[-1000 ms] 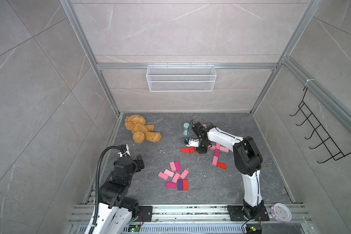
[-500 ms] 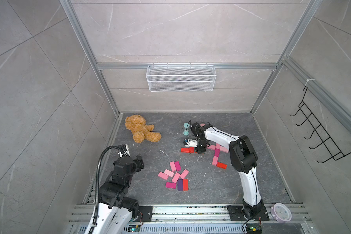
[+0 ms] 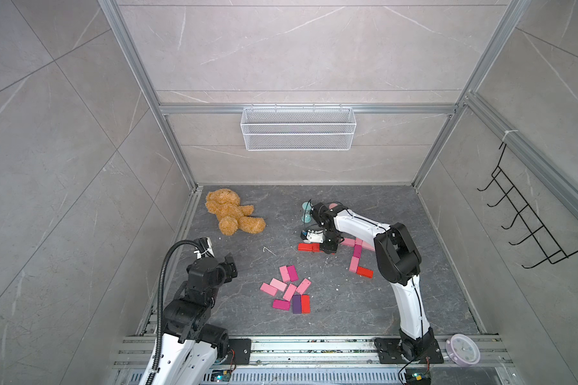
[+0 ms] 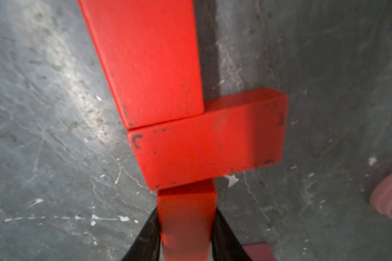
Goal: Assemble the letter t with building blocks
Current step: Assemble the building block at the center of the board.
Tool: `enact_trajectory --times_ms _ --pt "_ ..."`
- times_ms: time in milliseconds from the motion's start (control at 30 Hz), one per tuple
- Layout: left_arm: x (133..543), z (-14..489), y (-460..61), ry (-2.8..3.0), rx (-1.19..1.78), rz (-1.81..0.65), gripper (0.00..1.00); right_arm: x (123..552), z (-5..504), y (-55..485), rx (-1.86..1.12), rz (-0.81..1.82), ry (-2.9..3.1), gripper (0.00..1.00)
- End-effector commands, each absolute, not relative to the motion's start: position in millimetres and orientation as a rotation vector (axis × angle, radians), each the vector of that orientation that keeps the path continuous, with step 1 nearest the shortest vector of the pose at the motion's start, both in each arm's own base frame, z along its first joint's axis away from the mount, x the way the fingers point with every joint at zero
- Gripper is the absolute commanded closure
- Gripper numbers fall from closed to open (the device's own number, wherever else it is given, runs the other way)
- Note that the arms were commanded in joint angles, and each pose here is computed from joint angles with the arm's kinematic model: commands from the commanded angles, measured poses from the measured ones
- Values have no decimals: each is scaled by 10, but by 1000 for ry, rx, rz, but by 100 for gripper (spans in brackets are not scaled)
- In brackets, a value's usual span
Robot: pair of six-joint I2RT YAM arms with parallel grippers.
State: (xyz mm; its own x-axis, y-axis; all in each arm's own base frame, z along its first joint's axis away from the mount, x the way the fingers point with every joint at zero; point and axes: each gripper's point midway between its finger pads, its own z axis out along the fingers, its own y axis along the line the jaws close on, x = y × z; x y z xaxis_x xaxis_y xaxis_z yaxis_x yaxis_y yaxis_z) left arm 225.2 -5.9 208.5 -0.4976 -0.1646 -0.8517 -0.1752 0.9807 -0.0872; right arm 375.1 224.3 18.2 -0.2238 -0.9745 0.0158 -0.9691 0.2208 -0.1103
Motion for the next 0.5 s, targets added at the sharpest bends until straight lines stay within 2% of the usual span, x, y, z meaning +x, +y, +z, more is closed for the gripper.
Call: enact_trajectory --times_ms 0,167,467 --pt "2267 2197 -55 2065 -219 21 12 3643 -42 2182 -1974 -172 2472 60" --pt "2267 2191 -50 2066 -221 24 12 3622 -88 2183 -2004 -192 2468 61" --pt "2268 2191 -56 2068 -218 22 12 3583 -90 2182 -2054 -183 2450 70"
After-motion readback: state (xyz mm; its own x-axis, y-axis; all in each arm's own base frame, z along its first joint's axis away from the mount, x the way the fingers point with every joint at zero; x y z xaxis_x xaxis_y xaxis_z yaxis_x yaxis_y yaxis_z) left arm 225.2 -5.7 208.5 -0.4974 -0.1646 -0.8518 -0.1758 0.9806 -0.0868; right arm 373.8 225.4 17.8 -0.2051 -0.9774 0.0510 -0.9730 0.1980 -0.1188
